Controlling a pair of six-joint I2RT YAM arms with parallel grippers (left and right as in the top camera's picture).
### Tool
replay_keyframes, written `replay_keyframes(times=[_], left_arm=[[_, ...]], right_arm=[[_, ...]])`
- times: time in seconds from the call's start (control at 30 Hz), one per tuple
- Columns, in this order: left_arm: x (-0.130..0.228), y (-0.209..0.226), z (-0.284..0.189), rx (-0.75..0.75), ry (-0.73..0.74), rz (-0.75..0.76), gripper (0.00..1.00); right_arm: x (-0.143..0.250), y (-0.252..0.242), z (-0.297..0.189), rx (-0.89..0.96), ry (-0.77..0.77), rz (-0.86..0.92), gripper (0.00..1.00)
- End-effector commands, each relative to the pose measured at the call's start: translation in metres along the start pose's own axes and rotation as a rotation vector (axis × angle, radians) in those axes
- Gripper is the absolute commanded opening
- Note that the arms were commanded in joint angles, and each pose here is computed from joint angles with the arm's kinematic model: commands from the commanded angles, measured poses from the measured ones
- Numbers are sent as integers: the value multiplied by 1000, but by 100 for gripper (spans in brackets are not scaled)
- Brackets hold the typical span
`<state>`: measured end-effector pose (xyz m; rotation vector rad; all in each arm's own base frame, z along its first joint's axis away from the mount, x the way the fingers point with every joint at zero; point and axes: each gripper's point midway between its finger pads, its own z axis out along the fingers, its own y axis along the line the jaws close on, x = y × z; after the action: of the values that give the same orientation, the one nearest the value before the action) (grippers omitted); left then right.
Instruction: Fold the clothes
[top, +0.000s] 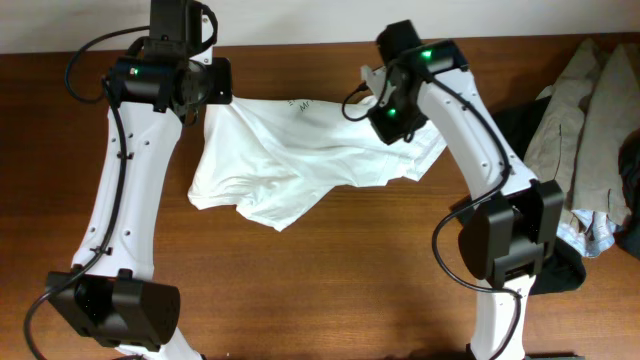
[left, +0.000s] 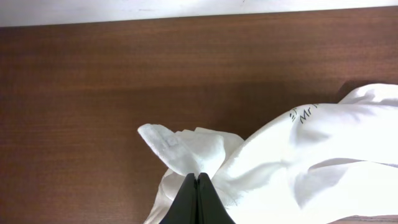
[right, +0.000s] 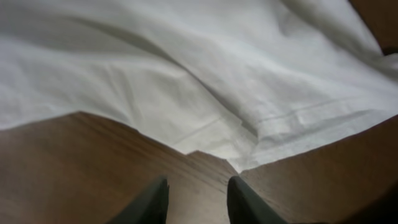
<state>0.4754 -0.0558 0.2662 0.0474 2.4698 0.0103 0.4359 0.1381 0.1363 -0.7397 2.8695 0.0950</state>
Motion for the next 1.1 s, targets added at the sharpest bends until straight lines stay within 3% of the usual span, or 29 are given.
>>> replay_keyframes(times=[0.0,0.1,0.23,0.27,0.3,0.37,0.47,0.53,0.57,0.6,0.63,0.67,0.7,0.73,0.77,0.83,0.9,1.0,1.07], left_arm=[[0,6,2,-20,3,-4,0],[0,6,2,-20,4,-4,0],[0,6,2,-20,5,-4,0],[0,6,2,-20,5,-4,0],[0,6,2,-20,5,-4,0],[0,6,2,-20,5,-4,0],[0,6,2,-20,5,-4,0],[0,6,2,-20,5,-4,0],[1,6,3,-20,6,-4,0],[2,6,5,-20,12,-4,0],[4,3,11,-18,26,1,0],[7,0,16,-14,39,7,0],[11,-5,23,-10,59,17,0],[16,-10,30,-7,82,26,0],[20,-13,36,-5,99,34,0],[26,-15,48,-8,127,39,0],[26,-13,51,-20,126,39,0],[9,40,46,-286,57,28,0],[5,43,46,-287,41,18,0]], right_arm=[[31,28,47,-98,117,-62,52],[50,43,87,-115,158,-85,64],[43,49,128,-97,60,-110,74],[43,49,134,-95,45,-112,71],[44,49,136,-93,44,-114,58],[47,48,136,-88,56,-81,4],[61,46,104,-103,152,-42,4],[58,53,38,-192,179,-199,4],[43,54,7,-224,113,-339,4],[15,38,2,-171,-1,-349,4],[-28,-3,9,-53,-158,-158,17],[-41,-28,12,-2,-206,46,35],[-41,-47,19,10,-211,222,36],[-31,-53,21,-5,-181,299,43],[-20,-56,22,-6,-142,314,52],[1,-44,25,-31,-46,264,52],[-2,-26,26,-48,-43,130,54],[-17,-9,44,-51,-61,7,54],[-23,-4,61,-54,-59,-8,60]])
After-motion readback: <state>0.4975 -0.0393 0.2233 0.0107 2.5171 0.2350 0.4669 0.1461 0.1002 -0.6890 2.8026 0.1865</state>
